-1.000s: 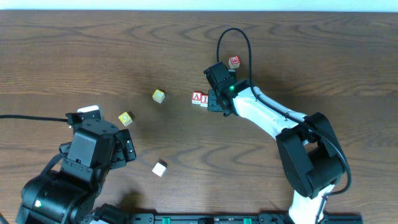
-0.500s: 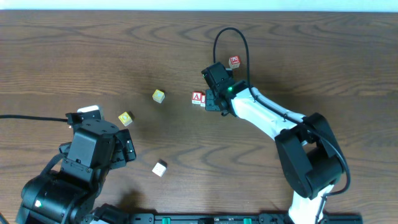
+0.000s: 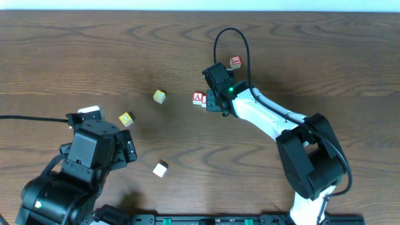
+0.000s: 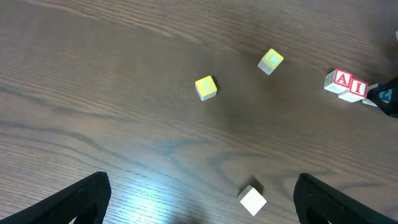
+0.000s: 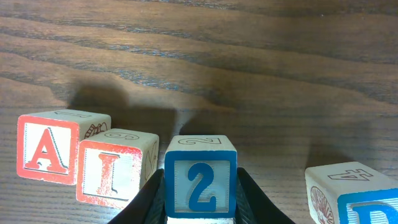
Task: Spell out Ai2
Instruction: 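Lower the 2 block beside the I block and nudge it into line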
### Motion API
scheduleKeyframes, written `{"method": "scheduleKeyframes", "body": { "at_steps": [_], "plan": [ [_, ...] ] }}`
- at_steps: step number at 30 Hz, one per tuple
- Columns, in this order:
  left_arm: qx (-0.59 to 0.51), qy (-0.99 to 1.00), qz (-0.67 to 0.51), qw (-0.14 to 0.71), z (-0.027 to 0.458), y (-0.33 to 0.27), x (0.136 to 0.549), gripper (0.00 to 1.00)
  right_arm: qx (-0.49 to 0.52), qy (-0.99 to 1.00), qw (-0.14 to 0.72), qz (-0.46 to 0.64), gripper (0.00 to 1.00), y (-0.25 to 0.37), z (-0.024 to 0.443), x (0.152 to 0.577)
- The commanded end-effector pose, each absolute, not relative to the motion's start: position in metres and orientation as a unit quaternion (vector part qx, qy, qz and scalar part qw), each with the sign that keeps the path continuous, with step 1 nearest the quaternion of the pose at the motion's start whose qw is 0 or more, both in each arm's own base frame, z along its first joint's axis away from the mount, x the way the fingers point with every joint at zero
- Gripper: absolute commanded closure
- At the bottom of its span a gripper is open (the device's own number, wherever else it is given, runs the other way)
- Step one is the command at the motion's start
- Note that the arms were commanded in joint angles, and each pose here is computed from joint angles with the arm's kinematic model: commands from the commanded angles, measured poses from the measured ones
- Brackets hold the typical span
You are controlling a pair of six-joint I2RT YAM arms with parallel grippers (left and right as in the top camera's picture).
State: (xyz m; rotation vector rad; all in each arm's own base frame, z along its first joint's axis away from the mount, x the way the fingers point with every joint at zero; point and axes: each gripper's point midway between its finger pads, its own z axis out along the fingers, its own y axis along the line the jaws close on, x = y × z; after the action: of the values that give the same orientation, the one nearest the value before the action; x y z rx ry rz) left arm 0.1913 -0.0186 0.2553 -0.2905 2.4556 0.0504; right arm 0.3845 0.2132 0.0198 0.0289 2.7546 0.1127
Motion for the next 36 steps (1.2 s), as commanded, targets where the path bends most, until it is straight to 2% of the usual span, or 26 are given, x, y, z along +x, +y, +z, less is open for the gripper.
{"method": "scheduleKeyframes", "body": {
  "at_steps": [1, 7, 17, 31, 34, 36],
  "plan": [
    [-0.109, 0.939, 0.022, 0.326, 0.255, -0.018, 0.191, 0.05, 0.000, 0.980, 0.195, 0.028, 0.75, 0.214, 0.017, 0.384],
    [-0.109, 0.939, 0.022, 0.326, 0.255, -0.018, 0.191, 0.05, 0.000, 0.980, 0.195, 0.028, 0.64, 0.214, 0.017, 0.384],
    [-0.109, 0.939, 0.022, 0.326, 0.255, -0.018, 0.191, 0.05, 0.001, 0.980, 0.198, 0.030, 0.63, 0.215, 0.018, 0.386],
    [-0.109, 0.939, 0.022, 0.326, 0.255, -0.018, 0.191, 0.05, 0.001, 0.964, 0.265, 0.033, 0.61, 0.220, 0.032, 0.414],
    [-0.109, 0.939, 0.022, 0.326, 0.255, -0.018, 0.191, 0.05, 0.009, 0.959, 0.284, 0.020, 0.67, 0.214, 0.037, 0.422],
    [-0.109, 0.939, 0.022, 0.326, 0.255, -0.018, 0.191, 0.05, 0.015, 0.958, 0.284, 0.018, 0.88, 0.210, 0.038, 0.425]
  ]
}}
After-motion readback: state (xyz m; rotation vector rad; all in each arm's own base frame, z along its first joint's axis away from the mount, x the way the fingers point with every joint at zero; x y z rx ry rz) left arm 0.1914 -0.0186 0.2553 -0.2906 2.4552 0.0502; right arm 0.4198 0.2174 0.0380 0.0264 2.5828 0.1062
